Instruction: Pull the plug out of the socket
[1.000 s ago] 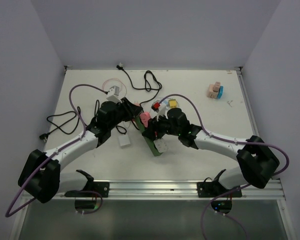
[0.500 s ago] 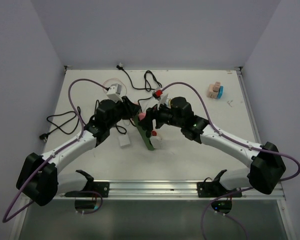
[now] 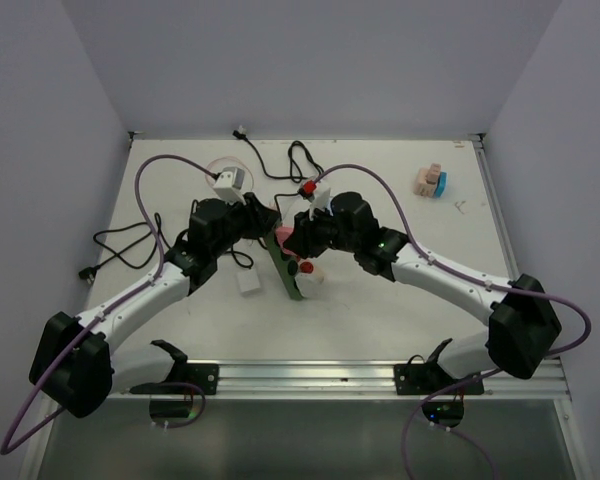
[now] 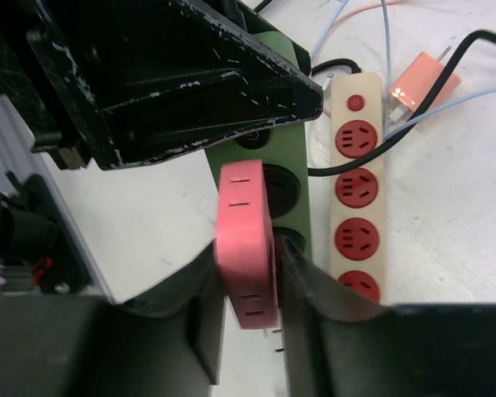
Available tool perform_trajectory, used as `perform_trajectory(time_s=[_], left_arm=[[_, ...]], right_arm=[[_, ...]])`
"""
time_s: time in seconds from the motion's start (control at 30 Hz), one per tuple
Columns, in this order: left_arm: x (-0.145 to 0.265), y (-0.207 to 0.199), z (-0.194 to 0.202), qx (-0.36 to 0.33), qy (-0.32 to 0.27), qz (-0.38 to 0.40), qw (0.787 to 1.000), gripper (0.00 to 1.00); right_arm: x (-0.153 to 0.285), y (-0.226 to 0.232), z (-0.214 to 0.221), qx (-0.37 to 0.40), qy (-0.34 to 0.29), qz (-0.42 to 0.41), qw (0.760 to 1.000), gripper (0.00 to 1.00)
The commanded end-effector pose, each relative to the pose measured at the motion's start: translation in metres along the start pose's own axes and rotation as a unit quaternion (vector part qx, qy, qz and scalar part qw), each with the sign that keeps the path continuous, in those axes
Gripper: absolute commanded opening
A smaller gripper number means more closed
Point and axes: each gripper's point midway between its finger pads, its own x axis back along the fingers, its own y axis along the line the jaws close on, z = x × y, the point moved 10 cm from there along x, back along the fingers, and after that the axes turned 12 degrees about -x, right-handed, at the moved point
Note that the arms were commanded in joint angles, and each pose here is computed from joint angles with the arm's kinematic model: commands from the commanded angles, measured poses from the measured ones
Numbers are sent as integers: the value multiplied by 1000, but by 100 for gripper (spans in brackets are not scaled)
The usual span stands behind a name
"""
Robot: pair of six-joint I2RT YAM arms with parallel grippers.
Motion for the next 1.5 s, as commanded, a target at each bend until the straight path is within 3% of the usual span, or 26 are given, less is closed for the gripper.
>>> perform_trajectory(time_s=[0.0,0.07,0.1,0.17,0.4,0.63,0.87,1.0,1.2,1.3,1.47], left_arm=[[6,-13,-40,-16,-74,24,997,0],[6,-9,-36,-24,-64,10,998,0],[6,-6,-36,-28,-63,-4,998,0],[6,-1,-33,-42,-57,-32,997,0],[9,21,-34,-102,-43,-146,983,0],[14,32,-38,-140,-36,-204,968,0],[17,29,-44,-149,-34,-200,968,0],[24,20,-55,-136,-57,-166,975,0],[28,10,-57,-110,-60,-124,984,0],[27,8,-53,-95,-55,-108,988,0],[27,4,-51,-78,-53,-88,992,0]], right_arm=[[5,4,-9,12,-19,-1,1000,28],[9,5,-10,18,-25,-1,1000,17],[12,4,-8,19,-18,5,1000,7],[17,5,-8,25,-19,9,999,0],[47,9,-8,30,-15,28,999,0],[69,9,-5,33,17,63,997,0],[85,14,-3,25,44,58,997,0],[90,7,-5,16,16,90,996,0],[78,-53,6,-101,-4,170,980,0],[68,-88,17,-176,2,151,973,0],[41,-103,31,-206,19,90,974,0]])
